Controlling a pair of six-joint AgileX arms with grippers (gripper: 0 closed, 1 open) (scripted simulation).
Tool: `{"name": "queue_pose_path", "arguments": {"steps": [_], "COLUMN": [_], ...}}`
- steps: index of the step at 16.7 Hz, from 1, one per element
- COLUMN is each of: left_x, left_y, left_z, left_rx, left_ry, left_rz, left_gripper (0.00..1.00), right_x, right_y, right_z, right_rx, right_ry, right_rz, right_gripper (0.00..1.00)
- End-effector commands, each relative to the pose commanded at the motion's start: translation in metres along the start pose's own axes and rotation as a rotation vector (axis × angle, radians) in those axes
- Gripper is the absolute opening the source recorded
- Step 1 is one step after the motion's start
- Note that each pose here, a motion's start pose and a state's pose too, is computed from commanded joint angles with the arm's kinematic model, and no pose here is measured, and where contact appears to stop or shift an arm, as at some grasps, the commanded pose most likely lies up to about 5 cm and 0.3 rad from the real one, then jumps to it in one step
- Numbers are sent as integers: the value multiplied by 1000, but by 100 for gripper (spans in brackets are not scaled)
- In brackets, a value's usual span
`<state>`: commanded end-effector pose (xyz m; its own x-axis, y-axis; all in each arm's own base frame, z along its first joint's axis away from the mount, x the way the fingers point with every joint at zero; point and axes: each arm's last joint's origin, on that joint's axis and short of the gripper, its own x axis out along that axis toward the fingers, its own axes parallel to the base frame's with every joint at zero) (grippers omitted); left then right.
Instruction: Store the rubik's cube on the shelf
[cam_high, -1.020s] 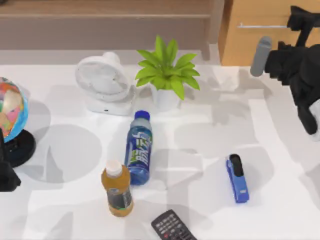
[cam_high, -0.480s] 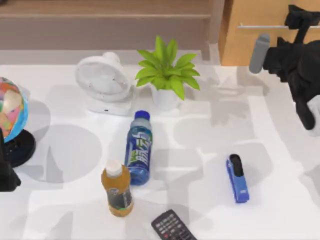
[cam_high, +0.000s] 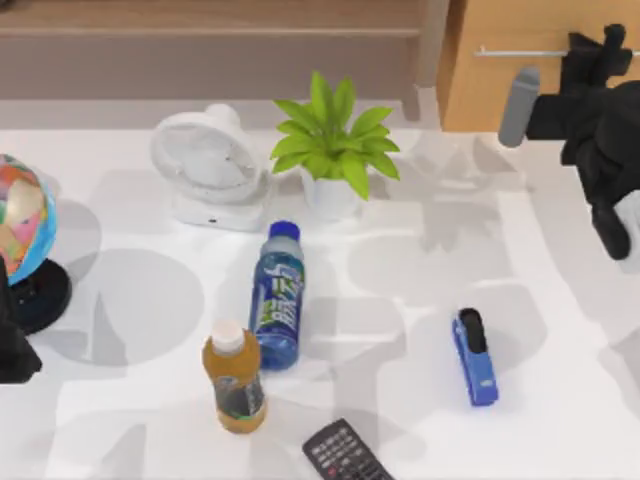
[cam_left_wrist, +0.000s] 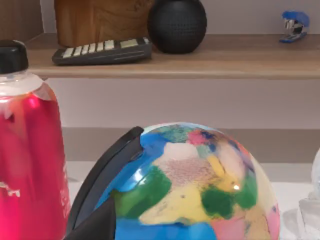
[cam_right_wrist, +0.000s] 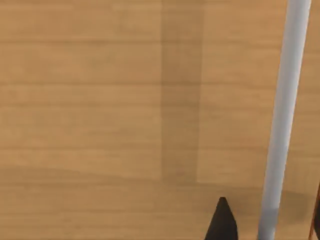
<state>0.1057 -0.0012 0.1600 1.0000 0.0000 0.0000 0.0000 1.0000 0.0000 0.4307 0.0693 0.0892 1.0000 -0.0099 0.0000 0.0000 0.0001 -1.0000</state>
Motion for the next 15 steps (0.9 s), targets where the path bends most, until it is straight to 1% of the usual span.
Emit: {"name": "queue_pose_path", "arguments": {"steps": [2,3,12,15], "left_x": [0,0,0,0], "left_y": [0,0,0,0], "left_z": [0,0,0,0], "left_rx": [0,0,0,0], "left_ry": [0,0,0,0], "left_rz": [0,0,0,0], "left_gripper": [100,100,100,100], "right_x": [0,0,-1,-16], "right_y": [0,0,1,-1], "right_z": [0,0,1,0], "right_rx": [0,0,3,6], "right_ry": [0,0,-2,4], "right_rz": [0,0,4,-2], "right_gripper": [2,0,0,0]}}
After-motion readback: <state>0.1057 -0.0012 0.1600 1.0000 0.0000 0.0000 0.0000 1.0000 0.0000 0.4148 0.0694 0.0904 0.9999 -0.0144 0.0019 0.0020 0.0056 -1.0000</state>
